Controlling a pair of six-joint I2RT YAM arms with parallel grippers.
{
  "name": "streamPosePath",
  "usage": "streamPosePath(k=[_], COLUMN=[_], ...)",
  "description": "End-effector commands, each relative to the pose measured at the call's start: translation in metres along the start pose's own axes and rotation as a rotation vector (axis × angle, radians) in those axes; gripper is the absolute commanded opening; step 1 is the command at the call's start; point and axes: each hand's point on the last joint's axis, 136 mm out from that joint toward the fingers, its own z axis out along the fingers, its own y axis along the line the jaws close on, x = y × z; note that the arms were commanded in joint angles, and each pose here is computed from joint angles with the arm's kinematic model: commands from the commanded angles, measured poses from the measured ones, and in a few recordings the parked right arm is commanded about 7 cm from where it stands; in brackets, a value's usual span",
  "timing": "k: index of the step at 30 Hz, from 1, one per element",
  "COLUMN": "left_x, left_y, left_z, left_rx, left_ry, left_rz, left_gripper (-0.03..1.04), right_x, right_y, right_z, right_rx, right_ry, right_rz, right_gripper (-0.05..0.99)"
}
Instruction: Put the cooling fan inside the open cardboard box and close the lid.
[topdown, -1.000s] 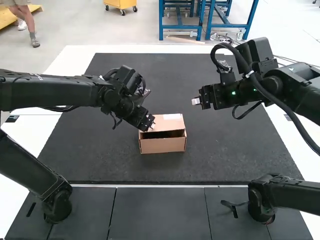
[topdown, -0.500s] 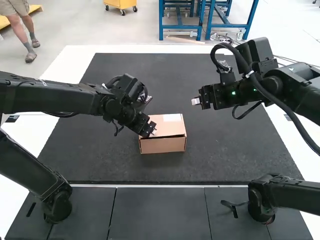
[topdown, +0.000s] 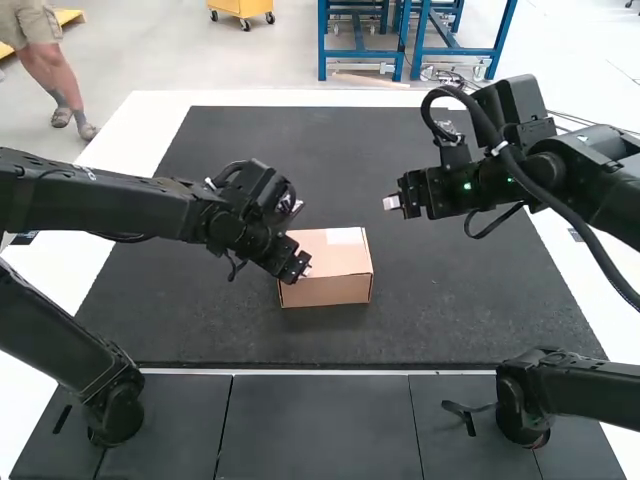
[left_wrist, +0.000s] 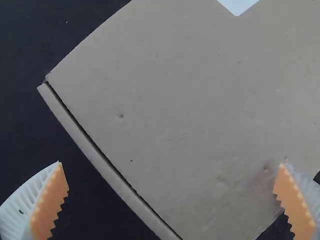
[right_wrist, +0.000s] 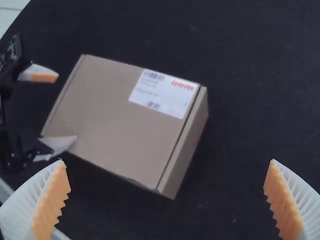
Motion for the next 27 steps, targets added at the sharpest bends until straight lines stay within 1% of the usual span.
streamPosePath(k=[1,5,8,10,11,12,13,15,17,18,20,22,24,26,27], left_x=[0.002,-0.009,-0.026,-0.038,-0.046,-0.053,-0.059,-0.071,-0.085,-0.09,-0.099,-0.107,-0.111,-0.111,-0.111], left_y=[0.008,0.012,0.015,0.028,0.032,0.036,0.041,0.05,0.059,0.062,0.066,0.071,0.075,0.083,0.084], left_z=[-0.004,-0.016,-0.034,-0.047,-0.057,-0.065,-0.075,-0.096,-0.122,-0.135,-0.162,-0.19,-0.217,-0.24,-0.25], left_rx=[-0.045,-0.048,-0.053,-0.1,-0.111,-0.121,-0.132,-0.156,-0.187,-0.19,-0.197,-0.221,-0.237,-0.279,-0.283], left_ry=[-0.006,-0.038,-0.089,-0.125,-0.147,-0.167,-0.19,-0.241,-0.316,-0.353,-0.436,-0.529,-0.618,-0.694,-0.734], left_rz=[0.016,0.023,0.014,-0.004,-0.013,-0.022,-0.033,-0.052,-0.073,-0.079,-0.087,-0.069,-0.075,-0.085,-0.095], left_gripper=[0.97,0.97,0.97,0.97,0.97,0.97,0.97,0.97,0.97,0.97,0.97,0.97,0.97,0.97,0.97], right_x=[-0.003,-0.01,-0.014,-0.016,-0.017,-0.019,-0.021,-0.023,-0.026,-0.029,-0.043,-0.051,-0.057,-0.059,-0.059], right_y=[-0.002,-0.001,0.0,0.001,0.002,0.001,0.001,-0.001,-0.009,-0.014,-0.028,-0.029,-0.03,-0.031,-0.032], right_z=[-0.003,-0.009,-0.015,-0.019,-0.02,-0.021,-0.023,-0.026,-0.029,-0.03,-0.037,-0.044,-0.05,-0.052,-0.054], right_rx=[-0.004,-0.004,-0.007,-0.009,-0.01,-0.007,-0.006,0.003,0.043,0.065,0.139,0.139,0.143,0.146,0.148], right_ry=[-0.016,-0.035,-0.047,-0.057,-0.062,-0.07,-0.076,-0.089,-0.11,-0.127,-0.199,-0.246,-0.286,-0.315,-0.331], right_rz=[0.017,0.022,0.027,0.029,0.036,0.062,0.08,0.086,0.094,0.1,0.109,0.104,0.11,0.122,0.121], right_gripper=[0.89,0.89,0.89,0.89,0.89,0.89,0.89,0.89,0.89,0.9,0.91,0.91,0.91,0.91,0.91])
